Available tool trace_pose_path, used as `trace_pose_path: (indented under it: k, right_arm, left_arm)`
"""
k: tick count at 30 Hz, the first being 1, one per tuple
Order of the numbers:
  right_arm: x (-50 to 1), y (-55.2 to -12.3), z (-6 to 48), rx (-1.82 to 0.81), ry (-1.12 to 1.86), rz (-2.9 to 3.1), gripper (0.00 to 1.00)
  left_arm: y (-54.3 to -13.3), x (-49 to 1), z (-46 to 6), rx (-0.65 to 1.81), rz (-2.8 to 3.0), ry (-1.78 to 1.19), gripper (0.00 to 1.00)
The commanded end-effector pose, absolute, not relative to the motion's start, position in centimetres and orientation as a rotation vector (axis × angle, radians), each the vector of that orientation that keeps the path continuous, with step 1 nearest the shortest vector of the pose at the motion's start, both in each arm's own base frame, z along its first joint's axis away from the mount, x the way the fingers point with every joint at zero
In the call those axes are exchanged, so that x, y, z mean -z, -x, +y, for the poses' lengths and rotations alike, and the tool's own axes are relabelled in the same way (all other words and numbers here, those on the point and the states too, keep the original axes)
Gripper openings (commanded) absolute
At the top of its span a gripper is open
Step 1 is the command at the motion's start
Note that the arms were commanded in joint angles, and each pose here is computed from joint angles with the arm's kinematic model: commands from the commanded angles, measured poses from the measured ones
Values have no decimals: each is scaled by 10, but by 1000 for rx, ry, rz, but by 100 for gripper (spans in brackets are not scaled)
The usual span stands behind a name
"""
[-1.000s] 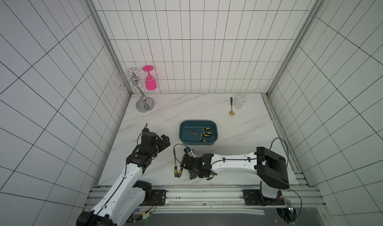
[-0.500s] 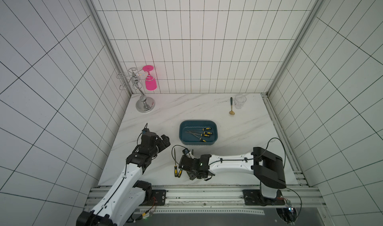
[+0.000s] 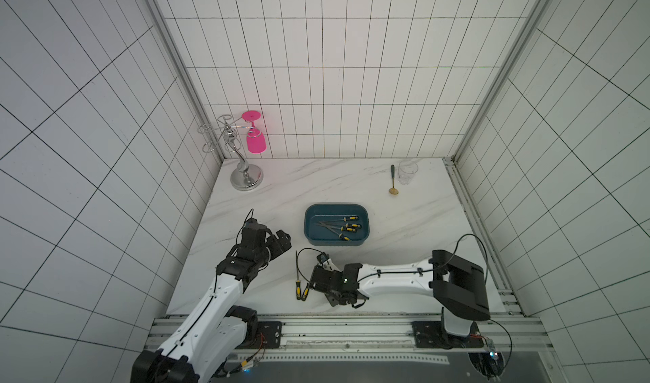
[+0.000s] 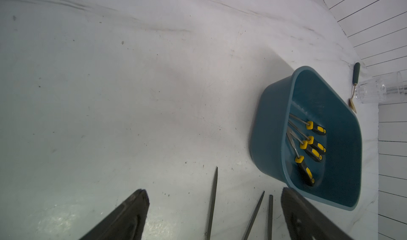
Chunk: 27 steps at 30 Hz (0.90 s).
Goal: Put the file tool into the storage box
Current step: Pick up the file tool from the center of the board.
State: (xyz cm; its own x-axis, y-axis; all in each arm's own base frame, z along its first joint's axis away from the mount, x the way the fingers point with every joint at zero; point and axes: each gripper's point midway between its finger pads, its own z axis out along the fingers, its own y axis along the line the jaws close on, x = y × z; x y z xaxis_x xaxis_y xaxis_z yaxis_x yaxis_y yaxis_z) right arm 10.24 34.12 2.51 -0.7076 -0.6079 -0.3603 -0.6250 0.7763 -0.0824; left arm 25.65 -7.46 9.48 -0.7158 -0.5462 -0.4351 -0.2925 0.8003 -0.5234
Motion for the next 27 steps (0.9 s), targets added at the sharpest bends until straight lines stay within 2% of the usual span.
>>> trace_pose_path:
  k: [1,7,15,21,27]
  right_arm:
    - [-33,-118,301,4,844,2605,54]
    - [-49,-133,267,-34,772,2585,54]
    - [-92,-117,281,-418,844,2454,59]
    - [-80,-110,278,-407,856,2493,60]
    - [-64,-95,304,-408,924,2509,59]
  left_arm:
    - [-259,-97,-80,590,2414,574,98]
    - [-262,-99,-91,620,2420,557,98]
    - [-254,-100,-95,586,2444,529,98]
    - [-240,-99,-84,549,2411,550,98]
    - [-234,-97,-73,509,2375,595,98]
